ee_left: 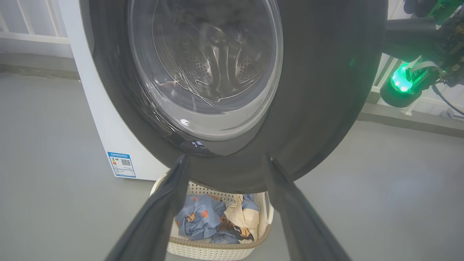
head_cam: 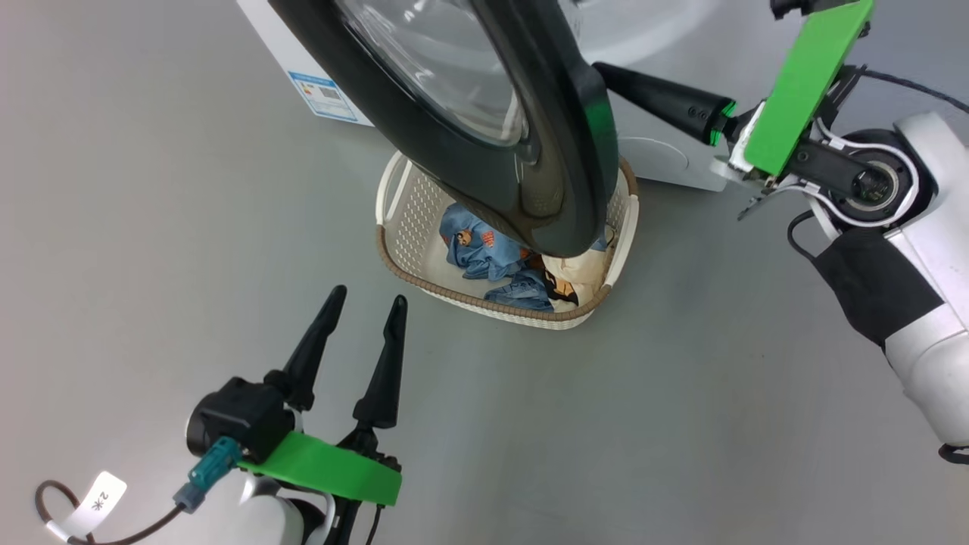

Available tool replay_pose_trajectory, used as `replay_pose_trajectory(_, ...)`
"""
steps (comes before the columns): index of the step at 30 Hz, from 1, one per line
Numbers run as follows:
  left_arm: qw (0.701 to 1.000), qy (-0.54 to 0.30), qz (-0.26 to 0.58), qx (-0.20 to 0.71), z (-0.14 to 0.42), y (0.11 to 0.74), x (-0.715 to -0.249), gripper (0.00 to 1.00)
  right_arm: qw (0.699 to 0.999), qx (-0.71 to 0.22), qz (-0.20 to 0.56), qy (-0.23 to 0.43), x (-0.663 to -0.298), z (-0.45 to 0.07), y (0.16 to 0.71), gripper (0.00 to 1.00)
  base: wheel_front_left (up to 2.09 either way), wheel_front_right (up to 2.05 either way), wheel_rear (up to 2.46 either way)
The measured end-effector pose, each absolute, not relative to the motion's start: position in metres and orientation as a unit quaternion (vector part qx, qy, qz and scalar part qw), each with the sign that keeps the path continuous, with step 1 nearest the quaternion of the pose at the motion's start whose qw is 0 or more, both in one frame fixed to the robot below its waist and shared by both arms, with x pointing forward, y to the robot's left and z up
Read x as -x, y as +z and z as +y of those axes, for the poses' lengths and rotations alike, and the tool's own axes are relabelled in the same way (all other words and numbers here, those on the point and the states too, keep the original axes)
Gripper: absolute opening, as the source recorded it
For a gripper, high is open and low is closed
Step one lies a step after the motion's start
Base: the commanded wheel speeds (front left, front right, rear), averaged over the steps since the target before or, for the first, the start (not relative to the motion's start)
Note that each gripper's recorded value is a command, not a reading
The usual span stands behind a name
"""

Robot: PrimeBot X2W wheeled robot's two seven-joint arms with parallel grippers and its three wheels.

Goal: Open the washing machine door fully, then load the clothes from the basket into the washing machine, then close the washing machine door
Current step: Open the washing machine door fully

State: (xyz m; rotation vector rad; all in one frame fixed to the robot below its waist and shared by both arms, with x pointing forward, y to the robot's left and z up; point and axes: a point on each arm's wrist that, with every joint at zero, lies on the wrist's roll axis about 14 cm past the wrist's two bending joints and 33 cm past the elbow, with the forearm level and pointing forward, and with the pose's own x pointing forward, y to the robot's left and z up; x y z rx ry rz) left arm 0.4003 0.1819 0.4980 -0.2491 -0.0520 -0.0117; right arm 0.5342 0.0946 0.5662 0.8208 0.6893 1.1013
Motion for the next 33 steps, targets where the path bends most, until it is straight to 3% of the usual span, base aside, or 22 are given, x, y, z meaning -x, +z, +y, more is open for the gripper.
replay_pose_trajectory(26, 0.991, 0.04, -0.049, 0.116, 0.209, 0.515, -0.366, 1.0, 0.651, -0.331, 0.352, 0.586, -0.448, 0.165, 0.574, 0.0, 0.0, 0.0, 0.0)
replay_pose_trajectory(33, 0.991, 0.046, -0.056, 0.111, 0.214, 0.519, -0.364, 1.0, 0.647, -0.329, 0.357, 0.588, -0.438, 0.168, 0.571, 0.0, 0.0, 0.0, 0.0)
